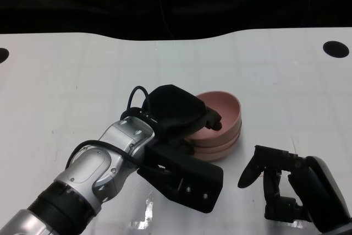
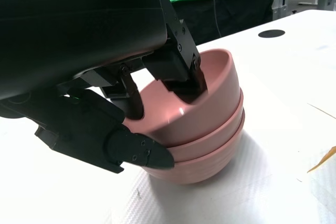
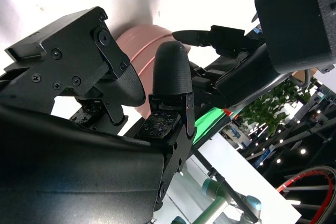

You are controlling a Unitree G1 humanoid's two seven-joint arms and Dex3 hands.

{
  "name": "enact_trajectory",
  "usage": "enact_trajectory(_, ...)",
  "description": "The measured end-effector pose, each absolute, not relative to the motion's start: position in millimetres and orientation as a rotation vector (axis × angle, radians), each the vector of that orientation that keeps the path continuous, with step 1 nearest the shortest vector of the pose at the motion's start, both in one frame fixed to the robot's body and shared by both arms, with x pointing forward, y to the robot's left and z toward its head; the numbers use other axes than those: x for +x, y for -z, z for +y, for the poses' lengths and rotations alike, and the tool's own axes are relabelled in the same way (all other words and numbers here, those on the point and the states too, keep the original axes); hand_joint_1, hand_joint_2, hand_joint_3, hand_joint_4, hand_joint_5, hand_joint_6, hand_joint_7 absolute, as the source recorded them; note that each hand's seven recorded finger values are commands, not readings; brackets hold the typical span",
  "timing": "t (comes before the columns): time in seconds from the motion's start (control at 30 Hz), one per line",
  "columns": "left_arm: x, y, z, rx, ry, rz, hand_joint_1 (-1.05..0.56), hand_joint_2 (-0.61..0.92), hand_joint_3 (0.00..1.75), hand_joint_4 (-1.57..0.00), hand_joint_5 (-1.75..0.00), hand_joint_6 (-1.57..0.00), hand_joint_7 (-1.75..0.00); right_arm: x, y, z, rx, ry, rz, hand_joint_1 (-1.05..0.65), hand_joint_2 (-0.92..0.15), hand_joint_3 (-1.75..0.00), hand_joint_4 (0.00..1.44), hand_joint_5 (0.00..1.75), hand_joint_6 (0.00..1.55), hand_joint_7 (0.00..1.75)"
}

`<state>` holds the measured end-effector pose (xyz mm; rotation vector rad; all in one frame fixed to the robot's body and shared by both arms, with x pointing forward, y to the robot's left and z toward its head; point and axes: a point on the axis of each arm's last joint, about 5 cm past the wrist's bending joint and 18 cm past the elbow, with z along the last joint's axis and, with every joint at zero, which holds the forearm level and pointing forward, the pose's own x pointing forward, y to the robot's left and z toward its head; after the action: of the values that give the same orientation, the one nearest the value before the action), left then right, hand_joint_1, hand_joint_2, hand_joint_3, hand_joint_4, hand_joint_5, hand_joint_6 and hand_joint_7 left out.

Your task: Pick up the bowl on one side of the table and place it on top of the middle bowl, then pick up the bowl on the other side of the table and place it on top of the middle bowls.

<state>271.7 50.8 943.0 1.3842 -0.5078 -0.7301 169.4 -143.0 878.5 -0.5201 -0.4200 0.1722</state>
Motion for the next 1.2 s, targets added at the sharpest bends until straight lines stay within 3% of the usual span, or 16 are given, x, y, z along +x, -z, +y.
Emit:
enact_trajectory(0.1, 271.4, -944.4, 51.0, 1.382, 0.751, -0.495, -0.56, 0.92, 0.24, -0.47, -0.1, -0.43, 0.0, 169.5, -878.4, -143.1, -0.521, -0.171, -0.418, -0.13, -0.17, -1.58, 0.9, 1.75, 0.85, 1.36)
enact_trajectory(0.37, 269.3, -954.8, 54.0, 1.4, 0.75, -0.516, -0.67, 0.92, 0.3, -0.32, -0.02, -0.31, 0.0, 169.4, -878.5, -143.1, -0.521, -0.171, -0.418, -0.14, -0.17, -1.58, 0.91, 1.75, 0.85, 1.36)
enact_trajectory(0.63, 263.5, -962.9, 73.2, 1.311, 0.694, -0.515, -0.62, 0.92, 0.32, -0.35, -0.03, -0.33, -0.01, 167.1, -877.1, -143.7, -0.521, -0.169, -0.407, -0.12, -0.17, -1.59, 0.92, 1.75, 0.84, 1.37)
enact_trajectory(0.9, 247.8, -944.9, 112.2, 0.923, 0.575, -0.546, -0.51, 0.92, 0.27, -0.48, -0.13, -0.43, -0.06, 166.7, -877.3, -144.2, -0.52, -0.166, -0.405, -0.1, -0.17, -1.6, 0.91, 1.75, 0.84, 1.37)
enact_trajectory(0.97, 242.5, -939.7, 119.3, 0.829, 0.537, -0.562, -0.48, 0.92, 0.25, -0.32, -0.6, -0.48, -0.08, 166.8, -877.2, -144.2, -0.52, -0.165, -0.404, -0.1, -0.17, -1.6, 0.92, 1.75, 0.84, 1.37)
enact_trajectory(1.03, 238.1, -935.6, 124.0, 0.745, 0.504, -0.568, -0.45, 0.92, 0.24, -0.26, -0.86, -0.52, -0.11, 166.9, -877.3, -144.3, -0.521, -0.165, -0.404, -0.1, -0.16, -1.59, 0.92, 1.75, 0.85, 1.36)
enact_trajectory(1.2, 228.4, -927.0, 130.6, 0.589, 0.442, -0.566, -0.39, 0.92, 0.26, -0.31, -1.09, -0.62, -0.18, 167.1, -877.4, -144.4, -0.52, -0.166, -0.405, -0.1, -0.16, -1.59, 0.92, 1.75, 0.85, 1.36)
